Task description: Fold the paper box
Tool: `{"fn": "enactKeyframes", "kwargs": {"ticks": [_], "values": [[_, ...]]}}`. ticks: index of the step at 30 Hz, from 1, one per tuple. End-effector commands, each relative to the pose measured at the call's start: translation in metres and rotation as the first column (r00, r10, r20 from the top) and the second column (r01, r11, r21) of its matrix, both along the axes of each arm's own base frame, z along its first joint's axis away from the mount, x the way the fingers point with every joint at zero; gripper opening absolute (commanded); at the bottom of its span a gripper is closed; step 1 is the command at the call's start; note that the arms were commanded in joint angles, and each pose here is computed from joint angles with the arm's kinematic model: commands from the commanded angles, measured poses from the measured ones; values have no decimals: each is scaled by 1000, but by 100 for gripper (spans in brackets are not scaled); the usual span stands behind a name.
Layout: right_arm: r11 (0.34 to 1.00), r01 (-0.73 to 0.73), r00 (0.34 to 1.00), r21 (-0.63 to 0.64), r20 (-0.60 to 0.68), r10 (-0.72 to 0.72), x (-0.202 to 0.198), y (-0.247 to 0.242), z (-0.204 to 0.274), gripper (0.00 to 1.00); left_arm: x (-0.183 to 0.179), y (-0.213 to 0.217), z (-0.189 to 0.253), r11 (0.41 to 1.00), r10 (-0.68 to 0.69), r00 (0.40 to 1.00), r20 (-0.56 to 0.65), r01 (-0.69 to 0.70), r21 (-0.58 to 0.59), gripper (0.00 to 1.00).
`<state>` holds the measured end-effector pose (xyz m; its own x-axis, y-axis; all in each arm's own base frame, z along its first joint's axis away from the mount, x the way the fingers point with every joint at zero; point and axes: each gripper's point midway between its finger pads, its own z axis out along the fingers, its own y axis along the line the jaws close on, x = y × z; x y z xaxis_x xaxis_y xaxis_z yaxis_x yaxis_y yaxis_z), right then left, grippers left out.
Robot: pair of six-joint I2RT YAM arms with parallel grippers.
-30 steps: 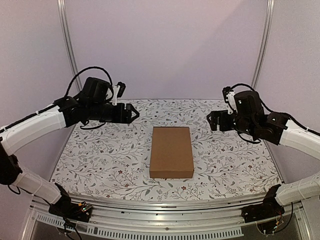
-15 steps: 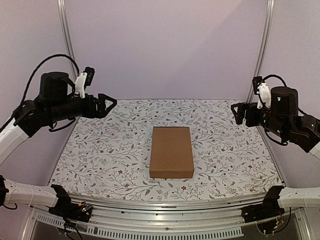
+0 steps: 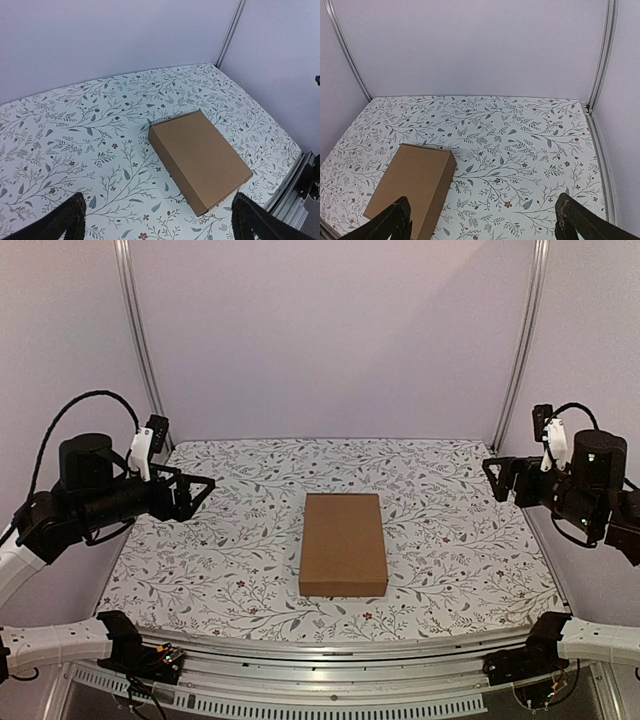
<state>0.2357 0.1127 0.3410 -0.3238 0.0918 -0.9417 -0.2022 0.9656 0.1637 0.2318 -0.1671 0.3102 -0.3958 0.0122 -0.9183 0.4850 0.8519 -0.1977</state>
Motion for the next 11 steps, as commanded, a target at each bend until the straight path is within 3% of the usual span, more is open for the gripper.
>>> {"fn": "enactKeyframes", "kwargs": {"ticks": [1,11], "values": [[997,-25,998,-66,-62,21,1,5,-38,99,0,-4,6,999,-28,999,33,29,-18,99],[998,-26,999,-64,-33,23,0,2,-25,99,1,-2,14,998,-41,998,51,39,54,100]]}}
